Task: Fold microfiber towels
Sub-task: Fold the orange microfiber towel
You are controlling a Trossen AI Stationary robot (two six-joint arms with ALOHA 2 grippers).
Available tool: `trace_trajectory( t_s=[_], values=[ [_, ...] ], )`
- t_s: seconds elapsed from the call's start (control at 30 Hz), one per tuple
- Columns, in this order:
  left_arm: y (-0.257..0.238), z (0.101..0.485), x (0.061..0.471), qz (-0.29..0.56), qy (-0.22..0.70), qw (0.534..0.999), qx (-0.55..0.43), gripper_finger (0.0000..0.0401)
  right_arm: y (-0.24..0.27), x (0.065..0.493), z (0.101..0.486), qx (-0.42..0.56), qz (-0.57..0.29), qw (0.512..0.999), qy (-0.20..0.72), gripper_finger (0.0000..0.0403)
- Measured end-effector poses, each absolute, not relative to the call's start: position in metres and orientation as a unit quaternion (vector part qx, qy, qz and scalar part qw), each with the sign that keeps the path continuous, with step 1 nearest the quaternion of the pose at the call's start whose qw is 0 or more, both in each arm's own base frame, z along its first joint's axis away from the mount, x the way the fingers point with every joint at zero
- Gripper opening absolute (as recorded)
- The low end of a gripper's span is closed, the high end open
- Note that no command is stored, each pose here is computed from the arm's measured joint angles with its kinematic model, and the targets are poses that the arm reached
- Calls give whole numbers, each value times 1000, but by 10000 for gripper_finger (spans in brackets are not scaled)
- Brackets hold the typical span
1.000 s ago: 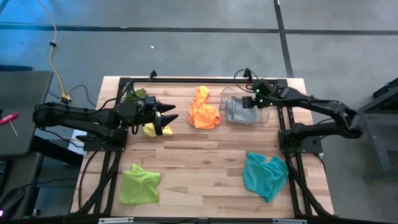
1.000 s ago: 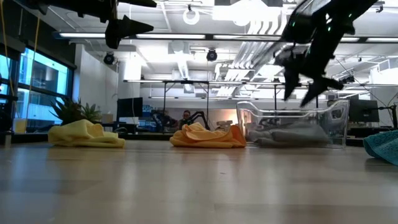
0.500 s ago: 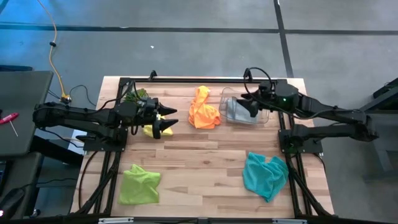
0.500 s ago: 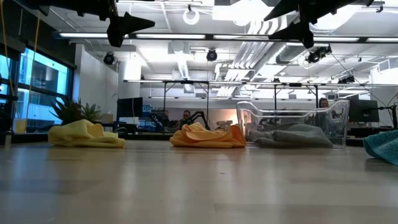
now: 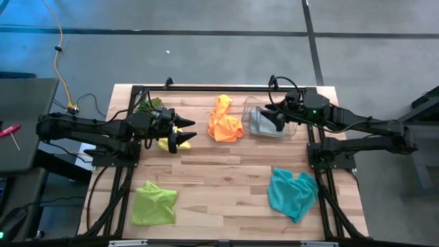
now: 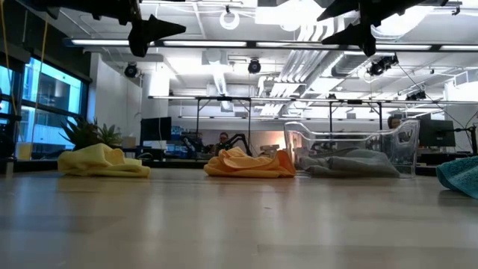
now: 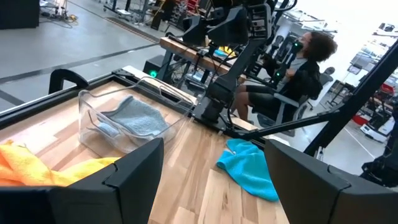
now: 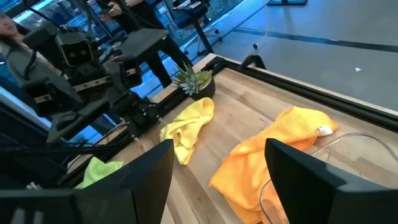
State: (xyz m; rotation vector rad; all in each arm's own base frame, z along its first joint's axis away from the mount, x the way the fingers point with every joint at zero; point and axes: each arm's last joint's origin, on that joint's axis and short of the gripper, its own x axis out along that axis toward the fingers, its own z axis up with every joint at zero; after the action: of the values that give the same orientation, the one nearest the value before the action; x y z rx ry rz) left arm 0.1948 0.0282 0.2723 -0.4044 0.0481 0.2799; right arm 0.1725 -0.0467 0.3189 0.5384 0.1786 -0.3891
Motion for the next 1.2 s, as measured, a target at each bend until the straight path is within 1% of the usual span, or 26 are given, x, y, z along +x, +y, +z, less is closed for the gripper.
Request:
trace_trajectory(
  t_s=[0.2,0.27,0.3,0.43,0.5,0.6,0.7,0.8,0.87,1.03,1.2],
  values=[
    [28,272,195,139,24,970,-196,271,-47,173,319,264,-190,942,88,245],
    [29,272,197,146,42,972,-180,271,-47,173,319,264,-189,942,88,245],
    [28,271,200,149,65,972,-168,270,-47,173,319,264,-189,942,88,245],
    [26,261,223,151,214,962,-80,261,-47,173,319,265,-189,942,88,245],
    [25,255,241,139,260,955,-32,255,-47,173,319,265,-189,942,88,245],
    [24,233,267,117,329,936,47,245,-47,173,319,266,-189,941,88,245],
    [22,212,291,90,380,911,135,235,-47,172,318,265,-189,941,91,245],
    [23,189,308,82,429,869,234,229,-47,172,318,265,-190,941,94,245],
    [25,178,319,82,453,842,282,227,-47,172,317,265,-191,940,98,245],
    [38,155,337,49,490,795,354,227,-46,172,316,265,-192,939,102,245],
    [58,142,348,53,509,776,367,215,-46,172,315,266,-193,939,104,245]
  ],
)
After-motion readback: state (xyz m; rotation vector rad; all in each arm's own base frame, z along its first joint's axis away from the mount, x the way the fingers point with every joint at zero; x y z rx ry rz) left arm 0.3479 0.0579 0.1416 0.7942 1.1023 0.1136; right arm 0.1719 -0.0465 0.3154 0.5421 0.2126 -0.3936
